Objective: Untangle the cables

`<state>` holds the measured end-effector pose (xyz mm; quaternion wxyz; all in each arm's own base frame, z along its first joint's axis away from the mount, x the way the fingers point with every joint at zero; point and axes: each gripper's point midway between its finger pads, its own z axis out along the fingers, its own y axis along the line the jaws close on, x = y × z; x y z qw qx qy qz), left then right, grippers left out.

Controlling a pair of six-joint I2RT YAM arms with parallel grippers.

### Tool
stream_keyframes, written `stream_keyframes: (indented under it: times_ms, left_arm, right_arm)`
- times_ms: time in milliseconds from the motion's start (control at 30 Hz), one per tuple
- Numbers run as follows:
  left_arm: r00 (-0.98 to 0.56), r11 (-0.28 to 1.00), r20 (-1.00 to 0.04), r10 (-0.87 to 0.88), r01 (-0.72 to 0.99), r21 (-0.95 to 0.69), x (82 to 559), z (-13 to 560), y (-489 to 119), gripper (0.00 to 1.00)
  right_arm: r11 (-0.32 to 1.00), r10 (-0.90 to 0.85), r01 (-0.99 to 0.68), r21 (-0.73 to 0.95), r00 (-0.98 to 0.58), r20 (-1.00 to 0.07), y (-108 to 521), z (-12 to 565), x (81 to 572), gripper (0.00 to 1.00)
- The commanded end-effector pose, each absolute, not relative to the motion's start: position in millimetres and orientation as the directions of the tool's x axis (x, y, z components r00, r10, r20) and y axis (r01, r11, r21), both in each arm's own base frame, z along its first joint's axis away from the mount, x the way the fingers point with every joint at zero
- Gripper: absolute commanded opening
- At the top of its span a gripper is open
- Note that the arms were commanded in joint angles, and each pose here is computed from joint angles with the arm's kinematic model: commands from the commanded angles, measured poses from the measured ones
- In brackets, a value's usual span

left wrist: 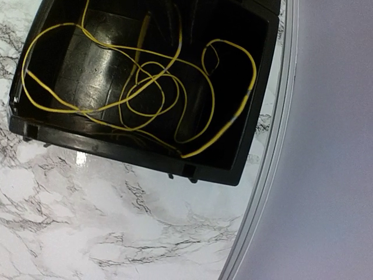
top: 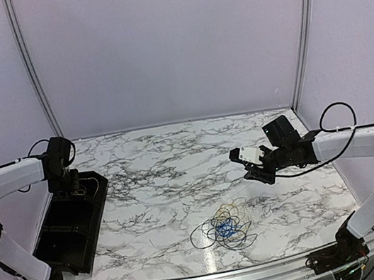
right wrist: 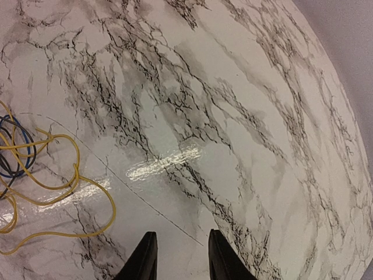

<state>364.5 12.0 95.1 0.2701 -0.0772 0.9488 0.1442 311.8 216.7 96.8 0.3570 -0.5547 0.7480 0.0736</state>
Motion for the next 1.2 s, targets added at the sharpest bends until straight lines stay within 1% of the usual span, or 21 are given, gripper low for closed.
stream_keyframes:
  times_ms: [0,67,133,233,333,400,467,500,533,567,600,633,667,767,833,900,967,1033,1100,1133,1167]
  left_arm:
    - [-0.826,0.935,-0.560,-0.062,-0.244,0.257,369,108,19,0.18]
    - [-0.800,0.942,-0.596,-0.070,-0.250,0.225,372,122,15,0.29]
    - [-0.764,0.948,-0.641,-0.069,-0.250,0.195,373,140,11,0.36]
    - [-0.712,0.970,-0.702,-0.009,-0.178,0.167,374,170,-7,0.40]
    - [-0.636,0.974,-0.765,0.097,-0.099,0.205,376,208,-31,0.45]
    - [-0.570,0.975,-0.800,0.187,0.010,0.220,375,234,-64,0.46]
    - [-0.448,0.951,-0.842,0.302,0.206,0.231,365,256,-125,0.48]
    - [-0.363,0.927,-0.869,0.336,0.292,0.236,358,268,-156,0.51]
    - [-0.290,0.892,-0.885,0.365,0.380,0.243,347,275,-186,0.55]
    - [-0.220,0.859,-0.903,0.370,0.450,0.243,334,284,-215,0.63]
    - [-0.171,0.839,-0.919,0.355,0.491,0.233,323,289,-236,0.95]
    - [-0.144,0.831,-0.936,0.321,0.517,0.205,315,295,-252,0.98]
    - [-0.148,0.838,-0.951,0.271,0.522,0.158,312,299,-263,0.99]
    - [-0.240,0.850,-0.960,0.147,0.526,-0.001,316,286,-286,0.99]
    - [-0.248,0.828,-0.952,0.179,0.561,0.009,313,268,-308,0.99]
    - [-0.228,0.801,-0.942,0.246,0.595,0.066,305,251,-330,0.99]
    - [-0.215,0.806,-0.937,0.274,0.583,0.102,303,245,-345,0.99]
    - [-0.224,0.868,-0.934,0.279,0.476,0.145,317,239,-339,0.99]
    - [-0.283,0.960,-0.926,0.251,0.196,0.201,341,229,-303,0.99]
    - [-0.309,0.967,-0.916,0.254,0.048,0.252,352,218,-284,0.99]
    - [-0.329,0.954,-0.907,0.262,-0.052,0.295,359,212,-270,0.99]
  right_arm:
    - [0.384,-0.767,-0.866,-0.322,-0.105,-0.633,217,117,319,0.31]
    - [0.385,-0.766,-0.864,-0.324,-0.103,-0.635,217,119,320,0.31]
    - [0.385,-0.765,-0.864,-0.324,-0.102,-0.636,217,119,319,0.31]
    - [0.384,-0.761,-0.866,-0.320,-0.101,-0.641,218,120,319,0.31]
    - [0.379,-0.756,-0.872,-0.310,-0.098,-0.647,220,121,317,0.31]
    - [0.372,-0.753,-0.878,-0.301,-0.096,-0.651,222,121,315,0.31]
    - [0.366,-0.751,-0.882,-0.297,-0.091,-0.654,224,122,314,0.31]
    - [0.365,-0.750,-0.882,-0.298,-0.089,-0.656,225,122,314,0.31]
    - [0.365,-0.749,-0.882,-0.298,-0.087,-0.657,226,123,313,0.32]
    - [0.365,-0.749,-0.882,-0.298,-0.088,-0.657,226,123,313,0.31]
    - [0.366,-0.748,-0.883,-0.295,-0.091,-0.657,226,122,313,0.31]
    - [0.366,-0.749,-0.883,-0.294,-0.092,-0.657,226,122,313,0.32]
    - [0.367,-0.750,-0.883,-0.294,-0.093,-0.655,226,121,313,0.32]
    - [0.373,-0.751,-0.878,-0.300,-0.095,-0.654,225,122,315,0.32]
    - [0.378,-0.742,-0.878,-0.292,-0.099,-0.663,227,126,315,0.31]
    - [0.364,-0.716,-0.893,-0.264,-0.087,-0.693,232,135,308,0.32]
    - [0.312,-0.685,-0.924,-0.219,-0.060,-0.726,241,145,293,0.33]
    - [0.242,-0.653,-0.956,-0.169,-0.032,-0.757,250,153,276,0.36]
    - [0.199,-0.633,-0.970,-0.139,-0.019,-0.774,255,156,266,0.37]
    - [0.178,-0.636,-0.976,-0.129,-0.014,-0.771,256,155,263,0.37]
    - [0.152,-0.641,-0.981,-0.118,-0.007,-0.767,257,151,259,0.37]
